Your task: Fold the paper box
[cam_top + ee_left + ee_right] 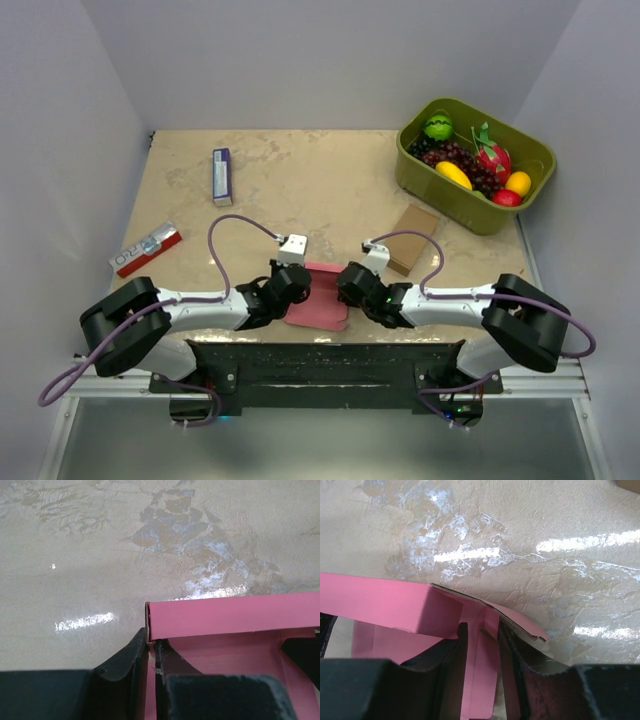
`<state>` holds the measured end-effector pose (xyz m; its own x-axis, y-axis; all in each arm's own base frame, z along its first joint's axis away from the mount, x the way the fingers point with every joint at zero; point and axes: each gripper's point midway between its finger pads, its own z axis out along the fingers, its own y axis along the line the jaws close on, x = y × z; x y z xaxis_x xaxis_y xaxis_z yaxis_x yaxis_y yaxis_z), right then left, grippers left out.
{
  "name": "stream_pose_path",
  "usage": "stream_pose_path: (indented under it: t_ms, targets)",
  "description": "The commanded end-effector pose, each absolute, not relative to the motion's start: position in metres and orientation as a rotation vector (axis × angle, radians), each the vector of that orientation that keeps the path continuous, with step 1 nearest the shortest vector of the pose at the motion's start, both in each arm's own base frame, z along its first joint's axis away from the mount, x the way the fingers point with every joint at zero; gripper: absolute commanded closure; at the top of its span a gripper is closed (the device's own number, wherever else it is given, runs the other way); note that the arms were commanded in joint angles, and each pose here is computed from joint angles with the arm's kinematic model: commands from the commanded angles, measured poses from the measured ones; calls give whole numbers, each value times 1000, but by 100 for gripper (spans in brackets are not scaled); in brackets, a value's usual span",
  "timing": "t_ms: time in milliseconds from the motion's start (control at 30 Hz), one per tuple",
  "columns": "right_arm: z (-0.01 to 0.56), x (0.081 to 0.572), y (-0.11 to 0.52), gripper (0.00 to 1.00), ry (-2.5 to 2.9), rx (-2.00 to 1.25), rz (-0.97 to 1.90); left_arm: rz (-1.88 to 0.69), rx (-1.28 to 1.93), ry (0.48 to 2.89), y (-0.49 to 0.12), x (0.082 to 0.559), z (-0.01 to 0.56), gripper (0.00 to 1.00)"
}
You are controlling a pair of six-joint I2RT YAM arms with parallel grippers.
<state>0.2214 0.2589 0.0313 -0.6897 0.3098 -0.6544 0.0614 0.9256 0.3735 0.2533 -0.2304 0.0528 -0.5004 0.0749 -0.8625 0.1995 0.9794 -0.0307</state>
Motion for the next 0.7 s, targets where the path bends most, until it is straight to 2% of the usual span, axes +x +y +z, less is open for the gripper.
stream_pose_path:
  t_ms: [0, 200, 667]
  targets:
    - [61, 242, 272, 68, 2196, 273, 470, -164, 242, 2131, -238, 251, 44, 100]
    - [59, 243, 282, 75, 2189, 223, 465, -182, 250, 2135, -243, 250, 43, 100]
    - [27, 242, 295, 78, 2239, 166, 404, -193, 256, 2140, -247, 250, 42, 100]
